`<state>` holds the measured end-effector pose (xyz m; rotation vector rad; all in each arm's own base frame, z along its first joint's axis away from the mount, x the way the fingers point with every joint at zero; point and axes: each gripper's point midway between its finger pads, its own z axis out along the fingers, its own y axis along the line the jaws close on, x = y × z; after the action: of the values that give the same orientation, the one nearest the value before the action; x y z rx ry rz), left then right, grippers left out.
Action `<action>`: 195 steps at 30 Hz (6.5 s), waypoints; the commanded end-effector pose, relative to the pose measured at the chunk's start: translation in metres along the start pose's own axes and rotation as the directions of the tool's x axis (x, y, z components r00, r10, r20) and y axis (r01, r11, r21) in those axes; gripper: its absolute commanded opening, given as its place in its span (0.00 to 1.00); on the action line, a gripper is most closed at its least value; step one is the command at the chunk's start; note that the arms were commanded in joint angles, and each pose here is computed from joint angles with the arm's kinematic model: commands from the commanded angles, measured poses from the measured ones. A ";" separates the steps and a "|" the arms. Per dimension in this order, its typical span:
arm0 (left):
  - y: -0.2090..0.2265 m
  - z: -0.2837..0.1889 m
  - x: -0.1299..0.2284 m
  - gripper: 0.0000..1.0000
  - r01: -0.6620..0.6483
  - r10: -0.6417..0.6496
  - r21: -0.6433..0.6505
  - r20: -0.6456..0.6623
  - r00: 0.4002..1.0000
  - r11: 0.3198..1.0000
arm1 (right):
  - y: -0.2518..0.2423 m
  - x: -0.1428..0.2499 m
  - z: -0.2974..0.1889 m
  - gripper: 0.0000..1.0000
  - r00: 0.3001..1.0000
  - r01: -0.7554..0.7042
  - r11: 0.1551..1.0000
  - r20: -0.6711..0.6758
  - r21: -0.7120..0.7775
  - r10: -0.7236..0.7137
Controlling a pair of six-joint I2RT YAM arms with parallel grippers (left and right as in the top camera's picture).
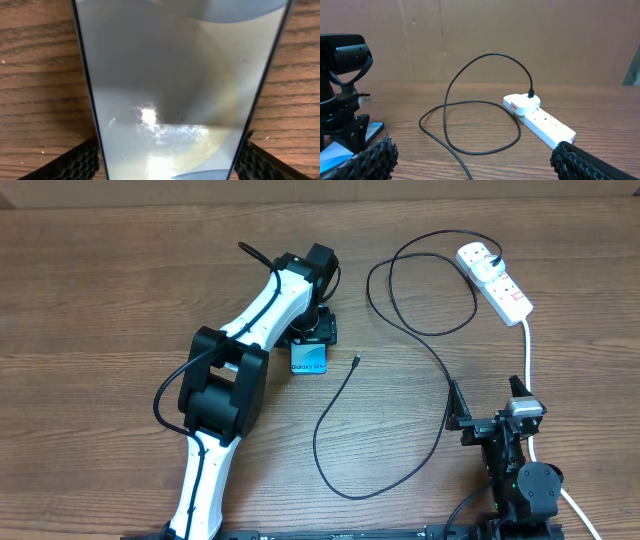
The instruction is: Plug charger to phone and switch on socket
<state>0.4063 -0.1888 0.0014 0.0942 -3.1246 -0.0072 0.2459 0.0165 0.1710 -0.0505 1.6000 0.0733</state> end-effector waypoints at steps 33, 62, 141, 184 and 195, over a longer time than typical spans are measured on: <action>0.030 0.028 -0.001 0.83 0.013 -0.017 -0.126 -0.025 1.000 0.992 | 0.000 0.002 0.000 1.00 1.000 -0.003 1.000 0.004 0.005 0.003; 0.038 0.026 -0.003 0.83 0.039 -0.044 -0.088 -0.057 0.997 0.995 | 0.000 0.002 0.000 1.00 1.000 -0.002 1.000 0.004 0.005 0.002; -0.045 -0.176 -0.005 0.68 0.483 0.115 0.833 -0.526 0.843 0.271 | 0.095 -0.015 -0.028 1.00 0.919 -0.390 0.756 -0.165 -0.525 0.359; -0.049 -0.198 -0.002 0.68 0.595 0.149 0.784 -0.619 0.771 0.178 | 0.175 -0.081 0.096 0.99 0.715 -0.259 0.950 -0.627 0.174 0.310; -0.063 -0.196 0.006 0.67 0.566 0.175 0.799 -0.598 0.782 0.204 | 0.210 -0.074 0.119 0.94 0.731 -0.306 0.944 -0.604 0.123 0.316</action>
<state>0.4059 -0.2461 0.1842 0.4644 -1.9296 1.6161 0.3472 0.2349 0.2255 0.2050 2.3177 0.3167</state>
